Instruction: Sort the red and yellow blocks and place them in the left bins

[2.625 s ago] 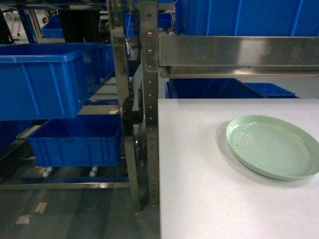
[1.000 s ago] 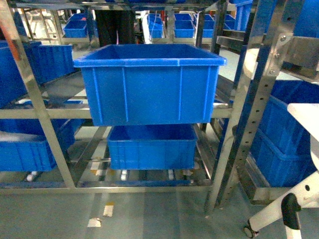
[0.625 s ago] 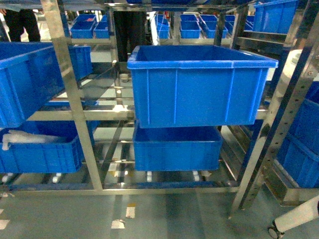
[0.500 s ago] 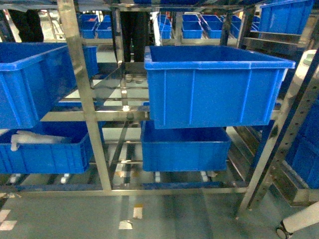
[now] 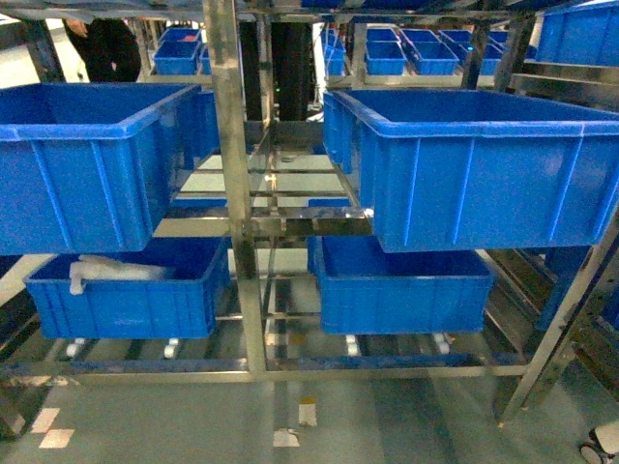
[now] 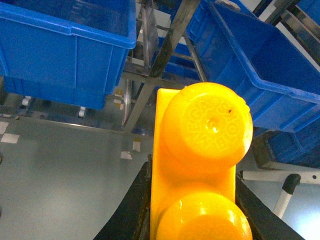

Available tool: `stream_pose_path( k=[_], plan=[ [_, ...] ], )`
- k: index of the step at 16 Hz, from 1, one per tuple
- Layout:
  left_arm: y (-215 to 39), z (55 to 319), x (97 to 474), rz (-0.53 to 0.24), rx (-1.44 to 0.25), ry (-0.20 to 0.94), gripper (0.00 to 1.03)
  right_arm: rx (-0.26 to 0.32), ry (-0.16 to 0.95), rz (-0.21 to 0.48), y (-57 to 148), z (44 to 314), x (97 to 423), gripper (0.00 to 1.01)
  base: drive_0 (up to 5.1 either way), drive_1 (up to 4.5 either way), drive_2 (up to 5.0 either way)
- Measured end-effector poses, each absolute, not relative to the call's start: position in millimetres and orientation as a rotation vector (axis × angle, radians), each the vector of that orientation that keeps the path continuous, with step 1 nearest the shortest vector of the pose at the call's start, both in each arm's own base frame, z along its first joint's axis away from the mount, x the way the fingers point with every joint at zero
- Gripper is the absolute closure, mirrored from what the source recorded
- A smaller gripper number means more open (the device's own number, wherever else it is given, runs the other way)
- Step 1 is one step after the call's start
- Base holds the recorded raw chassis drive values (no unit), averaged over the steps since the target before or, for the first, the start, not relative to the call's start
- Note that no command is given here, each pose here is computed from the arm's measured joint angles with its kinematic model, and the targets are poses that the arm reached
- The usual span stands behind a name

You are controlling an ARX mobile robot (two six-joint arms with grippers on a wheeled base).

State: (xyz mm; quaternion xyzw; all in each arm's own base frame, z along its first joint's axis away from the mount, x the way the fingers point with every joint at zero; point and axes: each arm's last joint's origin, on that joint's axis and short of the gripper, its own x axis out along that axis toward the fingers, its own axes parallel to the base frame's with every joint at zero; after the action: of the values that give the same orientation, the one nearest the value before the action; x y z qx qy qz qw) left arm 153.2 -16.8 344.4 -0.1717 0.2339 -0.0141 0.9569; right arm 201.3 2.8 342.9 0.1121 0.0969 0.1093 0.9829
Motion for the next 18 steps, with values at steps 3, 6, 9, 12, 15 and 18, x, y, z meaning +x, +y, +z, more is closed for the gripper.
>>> stream_pose_path(
  k=[3, 6, 9, 12, 15, 18],
  plan=[
    [-16.6, 345.8, 151.3, -0.03, -0.35, 0.466, 0.77, 0.225, 0.191, 0.221, 2.9, 343.8, 200.1, 0.72, 0.0, 4.2, -4.2],
    [-16.7, 344.6, 153.3, -0.027, -0.349, 0.475, 0.77, 0.225, 0.193, 0.22, 2.9, 343.2, 201.0, 0.72, 0.0, 4.2, -4.2],
    [-16.9, 344.9, 152.7, -0.029, -0.349, 0.473, 0.77, 0.226, 0.193, 0.216, 2.0, 343.2, 201.1, 0.72, -0.1, 4.14, -4.4],
    [-16.7, 344.5, 153.5, -0.026, -0.349, 0.475, 0.77, 0.225, 0.192, 0.218, 2.2, 343.2, 201.3, 0.72, 0.0, 4.28, -4.3],
    [-16.3, 344.6, 153.1, -0.024, -0.35, 0.475, 0.77, 0.226, 0.195, 0.216, 2.2, 342.9, 201.2, 0.72, 0.0, 4.35, -4.3],
    [-16.1, 344.9, 152.9, -0.023, -0.35, 0.473, 0.77, 0.225, 0.192, 0.217, 2.2, 343.2, 201.3, 0.72, 0.2, 3.89, -3.5]
  ],
)
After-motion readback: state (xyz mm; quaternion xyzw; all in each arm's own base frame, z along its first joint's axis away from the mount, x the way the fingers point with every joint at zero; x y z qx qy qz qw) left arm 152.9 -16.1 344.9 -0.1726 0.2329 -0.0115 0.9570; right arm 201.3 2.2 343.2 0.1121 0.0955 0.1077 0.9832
